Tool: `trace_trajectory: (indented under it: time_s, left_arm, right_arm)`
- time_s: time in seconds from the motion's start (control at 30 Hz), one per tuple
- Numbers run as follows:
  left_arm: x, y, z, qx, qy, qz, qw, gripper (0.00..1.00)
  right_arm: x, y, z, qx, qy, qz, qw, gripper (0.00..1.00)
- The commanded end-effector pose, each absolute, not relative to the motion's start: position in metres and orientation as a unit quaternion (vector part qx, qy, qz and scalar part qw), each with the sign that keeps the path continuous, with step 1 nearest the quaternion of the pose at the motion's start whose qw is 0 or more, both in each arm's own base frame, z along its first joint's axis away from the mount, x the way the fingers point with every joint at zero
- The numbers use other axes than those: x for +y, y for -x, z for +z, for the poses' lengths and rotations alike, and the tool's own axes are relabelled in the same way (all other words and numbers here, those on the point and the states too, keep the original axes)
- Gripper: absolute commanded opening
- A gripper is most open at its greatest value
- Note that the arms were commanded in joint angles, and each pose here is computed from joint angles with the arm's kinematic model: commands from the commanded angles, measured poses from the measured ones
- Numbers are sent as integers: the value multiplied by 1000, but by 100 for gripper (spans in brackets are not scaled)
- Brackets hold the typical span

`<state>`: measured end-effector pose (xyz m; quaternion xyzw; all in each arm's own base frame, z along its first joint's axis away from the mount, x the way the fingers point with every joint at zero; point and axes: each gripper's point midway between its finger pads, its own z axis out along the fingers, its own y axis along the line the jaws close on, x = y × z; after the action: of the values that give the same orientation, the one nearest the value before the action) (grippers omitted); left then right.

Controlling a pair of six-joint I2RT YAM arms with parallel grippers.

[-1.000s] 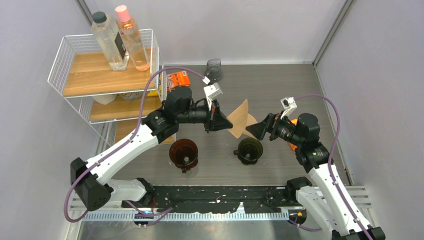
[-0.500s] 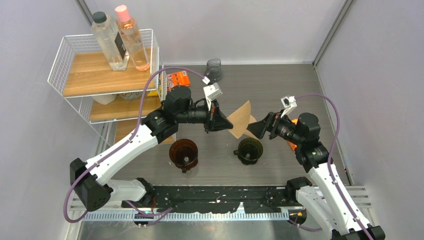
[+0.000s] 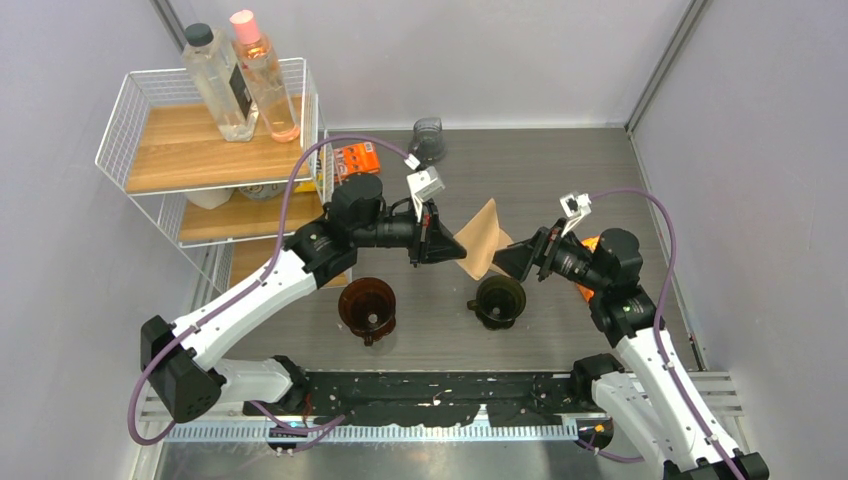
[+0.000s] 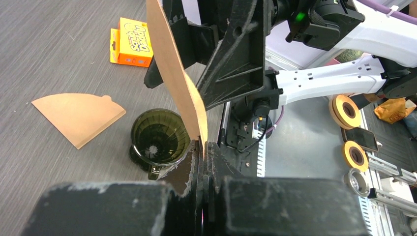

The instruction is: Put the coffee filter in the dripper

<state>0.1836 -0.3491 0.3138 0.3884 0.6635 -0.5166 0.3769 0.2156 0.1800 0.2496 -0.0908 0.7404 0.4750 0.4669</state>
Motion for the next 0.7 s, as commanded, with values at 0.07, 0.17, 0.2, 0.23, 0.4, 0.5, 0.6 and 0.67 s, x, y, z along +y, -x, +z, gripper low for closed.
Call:
trace_trajectory:
  time_s: [0.07, 0.17, 0.2, 0.23, 0.4, 0.5, 0.6, 0.67]
  left_arm:
    - [-349, -179, 335, 630, -398, -534, 399, 0]
    - [-350, -174, 336, 622, -405, -544, 391, 0]
    - [-350, -172, 338, 618, -408, -548, 390, 0]
    - [-351, -171, 338, 615, -411, -551, 387, 0]
    - [-352, -166, 338, 609, -417, -559, 377, 0]
    - [-354, -164, 338, 604, -421, -569, 367, 0]
    - [-357, -162, 338, 601, -422, -578, 356, 0]
    - [-359, -163, 337, 603, -421, -580, 350, 0]
  right_arm:
    - [187, -203, 278, 687, 140, 507, 502, 96]
    - [189, -201, 281, 679, 147, 515, 502, 95]
    - [190, -201, 284, 674, 150, 516, 507, 95]
    - [190, -200, 285, 672, 151, 520, 506, 95]
    - [196, -192, 298, 641, 178, 545, 510, 95]
    - [198, -187, 306, 624, 195, 553, 516, 96]
    - [200, -181, 315, 608, 210, 561, 522, 97]
    - [202, -178, 319, 598, 219, 567, 523, 98]
